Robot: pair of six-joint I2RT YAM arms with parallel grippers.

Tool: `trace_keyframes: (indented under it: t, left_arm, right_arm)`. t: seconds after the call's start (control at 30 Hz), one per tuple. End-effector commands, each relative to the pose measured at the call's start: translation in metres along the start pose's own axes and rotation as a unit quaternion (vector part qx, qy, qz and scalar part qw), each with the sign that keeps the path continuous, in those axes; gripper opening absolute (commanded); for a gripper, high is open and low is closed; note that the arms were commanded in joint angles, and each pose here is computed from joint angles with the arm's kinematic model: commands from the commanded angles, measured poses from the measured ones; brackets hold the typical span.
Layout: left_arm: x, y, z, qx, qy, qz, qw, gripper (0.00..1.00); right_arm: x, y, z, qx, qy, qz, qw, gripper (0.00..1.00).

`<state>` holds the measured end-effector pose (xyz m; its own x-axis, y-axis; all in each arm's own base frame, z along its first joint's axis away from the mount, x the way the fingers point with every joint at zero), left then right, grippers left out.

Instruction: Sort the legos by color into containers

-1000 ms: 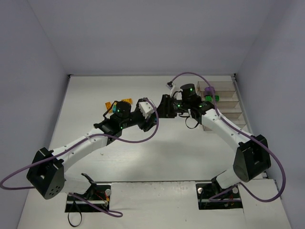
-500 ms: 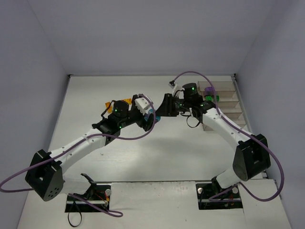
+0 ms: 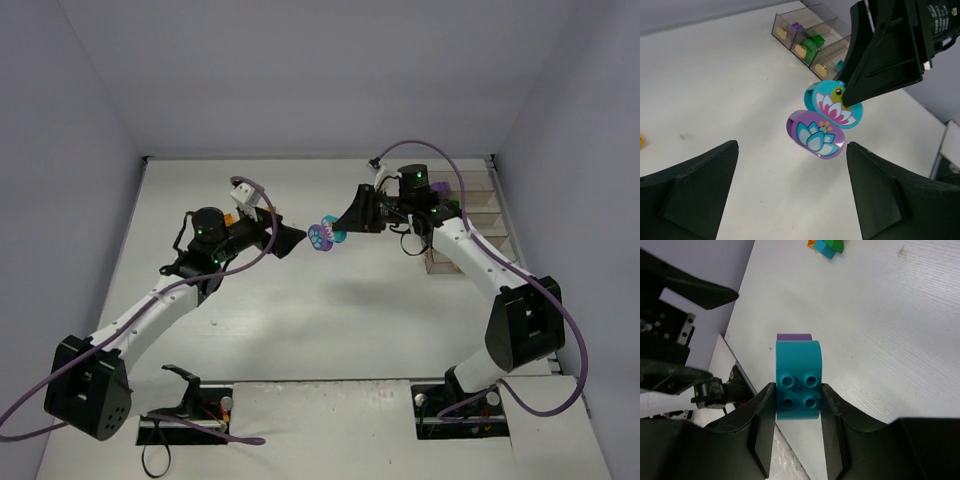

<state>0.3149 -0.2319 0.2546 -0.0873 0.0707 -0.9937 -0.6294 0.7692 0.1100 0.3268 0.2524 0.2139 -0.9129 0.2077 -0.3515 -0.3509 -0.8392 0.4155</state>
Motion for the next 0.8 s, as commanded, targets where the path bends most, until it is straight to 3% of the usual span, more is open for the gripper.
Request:
trace_keyframes:
  t: [0.0, 0.03, 0.3, 0.77]
  left_arm:
    - [-0.031, 0.006, -0.009, 0.066, 0.081, -0.077, 0.992, 0.82]
    - [-0.04, 0.007, -0.005, 0.075, 0.099, -0.103, 0.987, 0.81]
    - [-0.054, 0.007, -0.033, 0.213, 0.111, -0.125, 0.963, 0.77]
    - [-0.068, 0.001, -0.036, 0.256, 0.102, -0.124, 0.953, 0.66]
  right_arm:
    - [-0.015, 0.016, 0.04, -0.075, 0.062, -0.011, 0.995, 0.0]
    - [-0.016, 0.02, 0.043, -0.089, 0.068, -0.008, 0.994, 0.0]
    - [-0.012, 0.036, 0.071, -0.16, 0.134, 0.004, 0.978, 0.0]
    - [-0.015, 0.05, 0.103, -0.214, 0.198, 0.009, 0.956, 0.0]
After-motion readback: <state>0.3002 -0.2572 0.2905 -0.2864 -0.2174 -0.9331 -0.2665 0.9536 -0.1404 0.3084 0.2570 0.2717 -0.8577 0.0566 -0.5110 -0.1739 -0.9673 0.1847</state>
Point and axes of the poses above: each gripper's point midway between its finger pads, its own y axis back along the fingers, its own z axis along the line the jaws close on, x = y × z, the point moved 1 cm from there along y, back along the fingers, and after that the axes turned 15 degrees about -y, right-handed, at the moved point
